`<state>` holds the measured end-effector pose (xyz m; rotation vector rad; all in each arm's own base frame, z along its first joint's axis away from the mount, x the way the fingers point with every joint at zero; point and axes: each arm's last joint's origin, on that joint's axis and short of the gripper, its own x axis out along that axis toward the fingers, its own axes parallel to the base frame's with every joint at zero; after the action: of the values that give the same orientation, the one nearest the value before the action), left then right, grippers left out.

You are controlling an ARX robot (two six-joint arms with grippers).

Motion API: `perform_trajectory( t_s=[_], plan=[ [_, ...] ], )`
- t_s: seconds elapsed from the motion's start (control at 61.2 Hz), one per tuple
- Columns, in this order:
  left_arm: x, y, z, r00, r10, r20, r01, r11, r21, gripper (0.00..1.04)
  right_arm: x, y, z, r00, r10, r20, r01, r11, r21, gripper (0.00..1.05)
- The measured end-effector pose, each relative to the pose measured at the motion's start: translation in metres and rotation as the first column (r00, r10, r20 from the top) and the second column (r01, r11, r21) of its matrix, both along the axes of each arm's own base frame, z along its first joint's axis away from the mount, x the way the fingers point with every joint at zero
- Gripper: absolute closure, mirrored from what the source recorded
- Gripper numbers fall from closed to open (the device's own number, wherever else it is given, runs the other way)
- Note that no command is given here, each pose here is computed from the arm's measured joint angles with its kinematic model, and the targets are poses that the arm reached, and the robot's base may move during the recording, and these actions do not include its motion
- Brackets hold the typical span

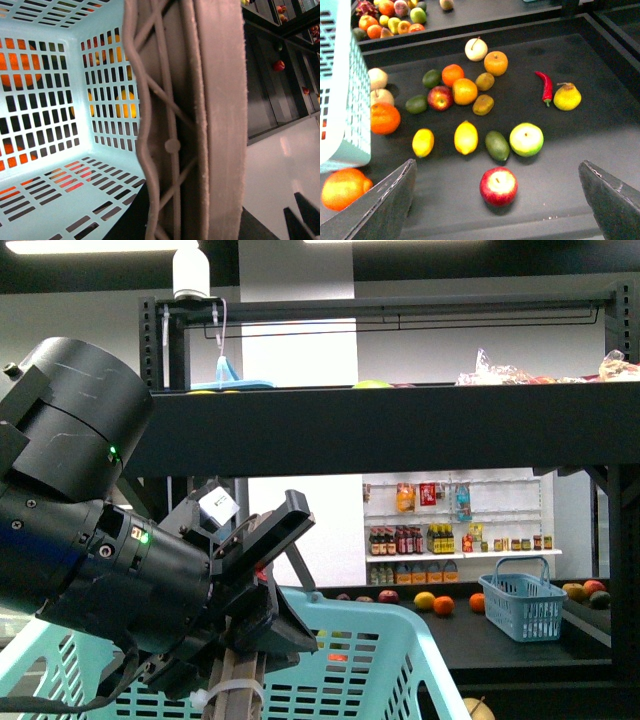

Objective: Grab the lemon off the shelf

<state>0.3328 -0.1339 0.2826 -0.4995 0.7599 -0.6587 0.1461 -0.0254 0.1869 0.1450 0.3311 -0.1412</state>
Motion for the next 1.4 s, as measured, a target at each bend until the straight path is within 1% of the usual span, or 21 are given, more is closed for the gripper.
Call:
perform_trajectory(
  t_s=[0.033,0.082,0.163,0.18,0.229,0.343,0.457,0.539,0.637,0.768,0.849,1.029,1.176,1.274,1.405],
  plan=[
    [0.0,0.0,0.0,1.0,0.001,0.001,-0.001,1.0,0.001,0.88,0.022,-0.01,0.008,1.0,-0.001,-0.012,0.001,1.0,0.013,0.07],
    [0.0,0.0,0.0,1.0,0.004,0.002,-0.004,1.0,0.003,0.88,0.042,-0.017,0.013,1.0,0.006,-0.027,-0.006,1.0,0.015,0.07],
    [0.001,0.001,0.0,1.0,0.013,0.003,-0.013,1.0,0.007,0.88,0.085,-0.029,0.013,0.995,0.045,-0.083,-0.045,0.999,0.003,0.07],
    [0.001,0.001,0.0,1.0,0.014,0.003,-0.014,1.0,0.007,0.88,0.101,-0.034,0.008,0.991,0.053,-0.119,-0.054,0.999,-0.005,0.07],
    [0.0,0.0,0.0,1.0,0.01,0.003,-0.01,1.0,0.006,0.88,0.127,-0.04,-0.007,0.979,0.08,-0.187,-0.082,0.997,-0.003,0.07],
    [0.0,0.0,0.0,1.0,0.009,0.002,-0.009,1.0,0.006,0.88,0.174,-0.048,-0.044,0.942,0.121,-0.313,-0.132,0.991,-0.013,0.07],
    [0.0,0.0,0.0,1.0,0.003,0.001,-0.003,1.0,0.003,0.88,0.206,-0.047,-0.077,0.907,0.163,-0.388,-0.177,0.984,-0.001,0.07],
    [0.0,0.0,0.0,1.0,0.003,0.001,-0.003,1.0,0.003,0.88,0.227,-0.04,-0.102,0.878,0.181,-0.443,-0.196,0.981,0.011,0.07],
    [0.0,0.0,0.0,1.0,0.003,0.001,-0.003,1.0,0.003,0.88,0.243,-0.031,-0.127,0.85,0.18,-0.495,-0.202,0.979,0.009,0.07],
    [0.0,0.0,0.0,1.0,0.006,0.002,-0.006,1.0,0.005,0.88,0.26,-0.011,-0.161,0.814,0.192,-0.549,-0.224,0.974,0.008,0.07],
    [0.0,0.0,0.0,1.0,0.006,0.002,-0.006,1.0,0.005,0.88,0.27,-0.001,-0.174,0.804,0.199,-0.56,-0.234,0.972,0.009,0.07],
    [0.0,0.0,0.0,1.0,0.005,0.002,-0.005,1.0,0.004,0.88,0.291,0.015,-0.191,0.796,0.211,-0.567,-0.245,0.969,0.018,0.07],
    [0.0,0.0,0.0,1.0,0.006,0.002,-0.006,1.0,0.004,0.88,0.305,0.019,-0.203,0.793,0.182,-0.582,-0.227,0.974,-0.004,0.07],
    [0.0,0.0,0.0,1.0,0.006,0.002,-0.006,1.0,0.005,0.88,0.31,0.02,-0.213,0.783,0.173,-0.598,-0.211,0.977,0.007,0.07],
    [0.0,0.0,0.0,1.0,0.006,0.002,-0.006,1.0,0.005,0.88,0.321,0.024,-0.213,0.789,0.179,-0.587,-0.201,0.979,0.028,0.07]
  ],
)
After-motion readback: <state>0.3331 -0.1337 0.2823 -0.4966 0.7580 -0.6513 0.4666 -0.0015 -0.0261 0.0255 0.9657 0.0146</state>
